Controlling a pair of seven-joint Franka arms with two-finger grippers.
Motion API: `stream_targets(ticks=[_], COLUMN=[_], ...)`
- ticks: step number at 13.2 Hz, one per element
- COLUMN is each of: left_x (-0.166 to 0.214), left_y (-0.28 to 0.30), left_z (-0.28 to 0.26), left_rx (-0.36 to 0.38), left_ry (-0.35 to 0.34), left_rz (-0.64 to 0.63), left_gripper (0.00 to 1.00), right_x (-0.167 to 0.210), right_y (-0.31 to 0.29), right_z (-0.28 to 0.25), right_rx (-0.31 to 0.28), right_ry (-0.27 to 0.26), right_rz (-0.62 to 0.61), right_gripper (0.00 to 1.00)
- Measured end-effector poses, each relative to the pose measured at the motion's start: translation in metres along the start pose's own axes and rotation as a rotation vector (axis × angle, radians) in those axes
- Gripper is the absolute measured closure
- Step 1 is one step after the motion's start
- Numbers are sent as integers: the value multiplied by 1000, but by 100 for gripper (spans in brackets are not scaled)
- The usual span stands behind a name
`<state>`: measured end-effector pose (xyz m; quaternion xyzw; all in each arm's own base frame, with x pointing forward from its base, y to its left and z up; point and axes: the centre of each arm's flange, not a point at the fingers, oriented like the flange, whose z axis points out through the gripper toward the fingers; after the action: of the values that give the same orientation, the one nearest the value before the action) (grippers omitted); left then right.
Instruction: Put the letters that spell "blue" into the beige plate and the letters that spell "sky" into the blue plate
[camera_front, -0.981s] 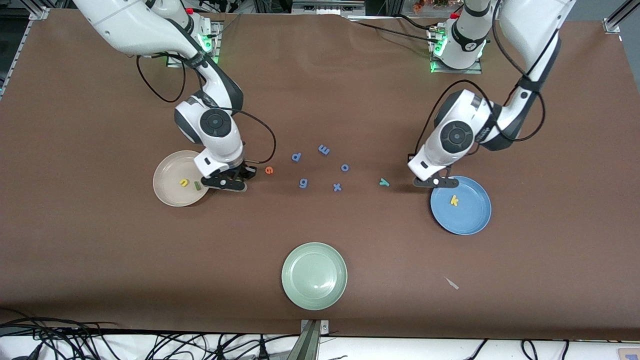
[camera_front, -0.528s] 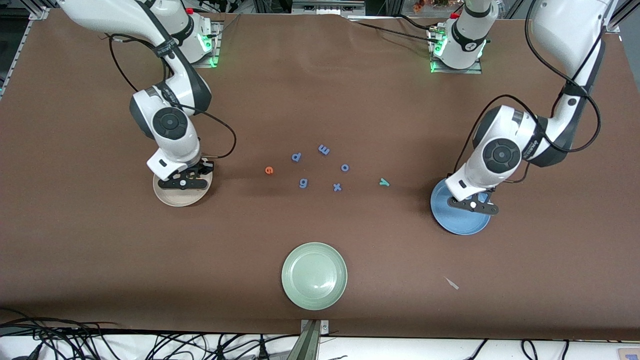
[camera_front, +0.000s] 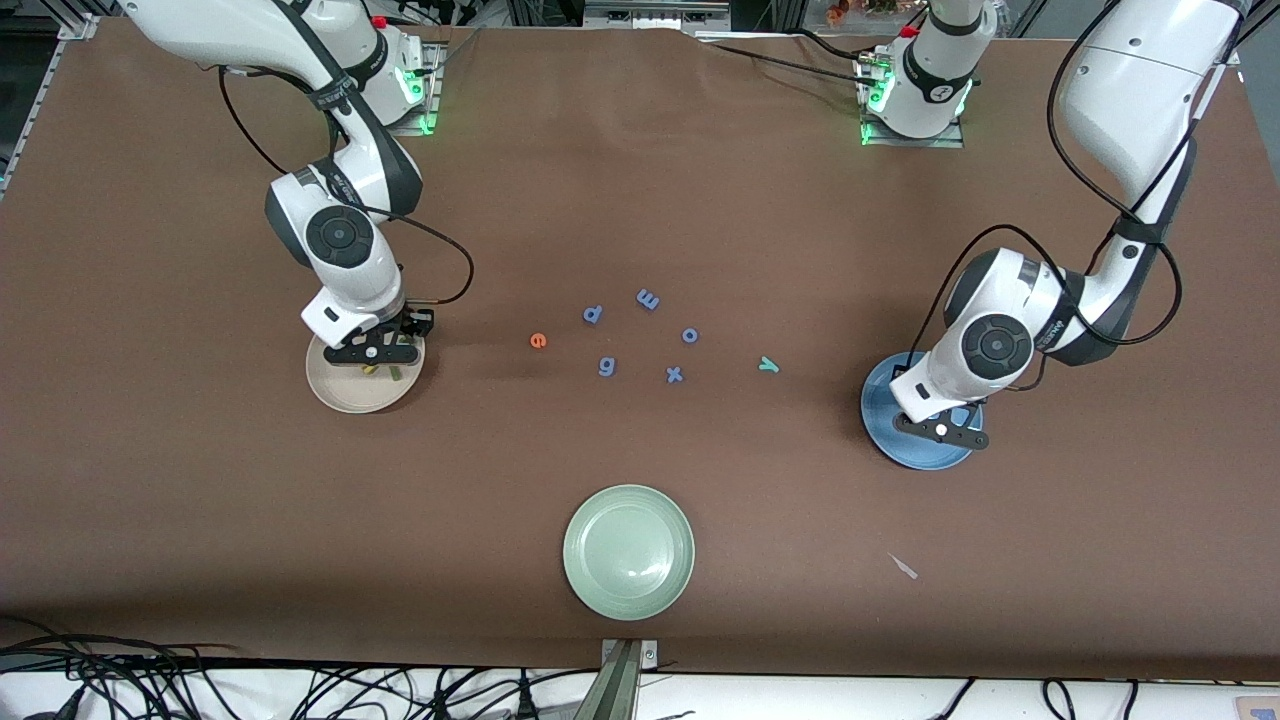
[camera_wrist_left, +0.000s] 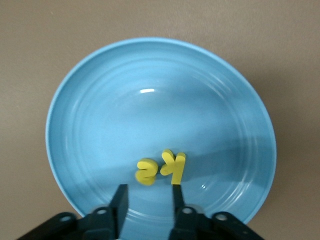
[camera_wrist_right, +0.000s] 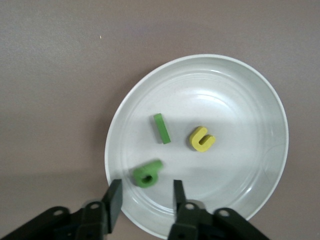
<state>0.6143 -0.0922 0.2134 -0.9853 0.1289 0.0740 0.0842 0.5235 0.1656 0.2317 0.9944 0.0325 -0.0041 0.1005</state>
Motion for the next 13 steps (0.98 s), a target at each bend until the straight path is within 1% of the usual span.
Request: stream_targets(ticks=[1,2,4,5,6,7,10,11,13], left_x=[3,6,11,12,12,10,3,3,6], left_y=[6,18,54,74,93,114,171,181,192], left_z=[-7,-19,-49,-62,-72,-77,-70,-65,-53], left_rx=[-14,-45,-92,-104,-112,-113,-110,-112,-133], left_ry=[9,17,36,47,53,50,19,6,-4], left_rz=[-12,-35,-62,-102,-162,-224,-406,-476,-600], left_gripper=[40,29,7,0,0,0,0,0,4], right_x=[0,-2,-7,-10,-14,-16,-9,-9,-6], right_y=[-3,-10,-51,-76,-99,-121,-174,-183,-191], right_z=[-1,-4,-21,-29,-34,-36,-36,-32,-24], right_rx=[10,30,78,97,114,132,203,222,260], right_ry=[-3,-6,1,7,8,6,15,18,50], right_rz=[15,49,136,177,204,211,185,176,156], right_gripper=[40,39,38,37,36,33,32,33,33])
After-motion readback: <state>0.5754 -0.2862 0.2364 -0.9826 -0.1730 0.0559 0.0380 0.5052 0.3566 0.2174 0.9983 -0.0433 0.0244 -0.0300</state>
